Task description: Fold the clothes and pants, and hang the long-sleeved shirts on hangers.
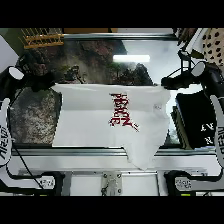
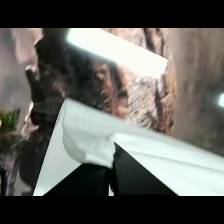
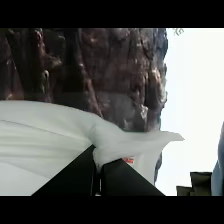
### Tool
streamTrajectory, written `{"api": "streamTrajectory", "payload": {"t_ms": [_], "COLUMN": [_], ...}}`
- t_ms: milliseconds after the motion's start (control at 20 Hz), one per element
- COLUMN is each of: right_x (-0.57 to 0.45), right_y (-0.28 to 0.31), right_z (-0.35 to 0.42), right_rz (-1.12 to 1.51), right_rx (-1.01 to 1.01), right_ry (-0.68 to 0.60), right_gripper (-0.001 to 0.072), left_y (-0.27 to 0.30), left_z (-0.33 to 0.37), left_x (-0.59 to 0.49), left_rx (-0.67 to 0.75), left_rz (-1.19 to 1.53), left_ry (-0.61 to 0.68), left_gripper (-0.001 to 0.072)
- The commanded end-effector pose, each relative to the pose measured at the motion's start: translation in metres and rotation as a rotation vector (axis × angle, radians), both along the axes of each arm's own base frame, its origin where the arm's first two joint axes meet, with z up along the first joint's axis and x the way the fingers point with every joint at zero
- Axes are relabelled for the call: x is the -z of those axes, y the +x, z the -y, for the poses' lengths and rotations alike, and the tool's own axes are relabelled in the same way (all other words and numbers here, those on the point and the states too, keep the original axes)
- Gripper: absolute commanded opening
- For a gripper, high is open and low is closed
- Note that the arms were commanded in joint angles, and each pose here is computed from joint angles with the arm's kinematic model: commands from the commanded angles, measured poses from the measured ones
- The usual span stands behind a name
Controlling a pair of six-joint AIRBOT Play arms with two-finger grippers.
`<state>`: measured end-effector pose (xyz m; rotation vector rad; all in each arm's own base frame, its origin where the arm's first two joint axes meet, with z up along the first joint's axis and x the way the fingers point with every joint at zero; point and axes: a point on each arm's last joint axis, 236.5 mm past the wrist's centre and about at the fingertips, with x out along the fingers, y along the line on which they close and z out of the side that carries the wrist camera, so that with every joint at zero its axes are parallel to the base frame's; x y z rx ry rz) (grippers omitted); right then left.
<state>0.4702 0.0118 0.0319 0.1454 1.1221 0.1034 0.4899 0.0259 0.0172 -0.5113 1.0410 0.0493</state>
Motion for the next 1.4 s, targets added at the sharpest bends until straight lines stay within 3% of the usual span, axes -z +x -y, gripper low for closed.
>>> {"api": "streamTrajectory", "payload": {"t_ms": [0, 250, 500, 550, 600, 650, 800, 1000, 1150, 1350], "right_x": [0.027, 0.092, 0.115, 0.113, 0.107, 0.096, 0.040, -0.027, -0.052, -0.053], "right_y": [-0.043, -0.098, -0.112, -0.111, -0.109, -0.106, -0.110, -0.125, -0.129, -0.128], "right_z": [0.001, -0.005, -0.016, -0.016, -0.014, -0.012, 0.020, 0.045, 0.041, 0.039], "right_rz": [-0.084, -0.230, -0.269, -0.265, -0.249, -0.229, -0.126, 0.036, 0.111, 0.115], "right_rx": [-0.009, 0.009, 0.037, 0.045, 0.046, 0.047, 0.075, 0.145, 0.148, 0.147], "right_ry": [-0.027, 0.002, 0.058, 0.060, 0.059, 0.058, -0.010, -0.030, -0.023, -0.013], "right_gripper": [0.0009, 0.0011, 0.0025, 0.0067, 0.0300, 0.0499, 0.0511, 0.0511, 0.0511, 0.0511], "left_y": [-0.046, -0.099, -0.116, -0.118, -0.116, -0.115, -0.133, -0.220, -0.270, -0.296], "left_z": [0.004, 0.011, 0.021, 0.023, 0.022, 0.018, -0.008, -0.035, -0.031, -0.008], "left_x": [0.040, 0.108, 0.131, 0.130, 0.123, 0.111, 0.063, 0.070, 0.097, 0.121], "left_rx": [0.027, -0.009, -0.063, -0.055, -0.051, -0.049, -0.066, -0.157, -0.265, -0.334], "left_rz": [-0.083, -0.204, -0.231, -0.242, -0.243, -0.240, -0.206, -0.334, -0.397, -0.411], "left_ry": [0.015, -0.008, -0.071, -0.075, -0.081, -0.090, -0.064, -0.014, -0.058, -0.132], "left_gripper": [0.0010, 0.0010, 0.0011, 0.0116, 0.0472, 0.0612, 0.0620, 0.0620, 0.0620, 0.0619]}}
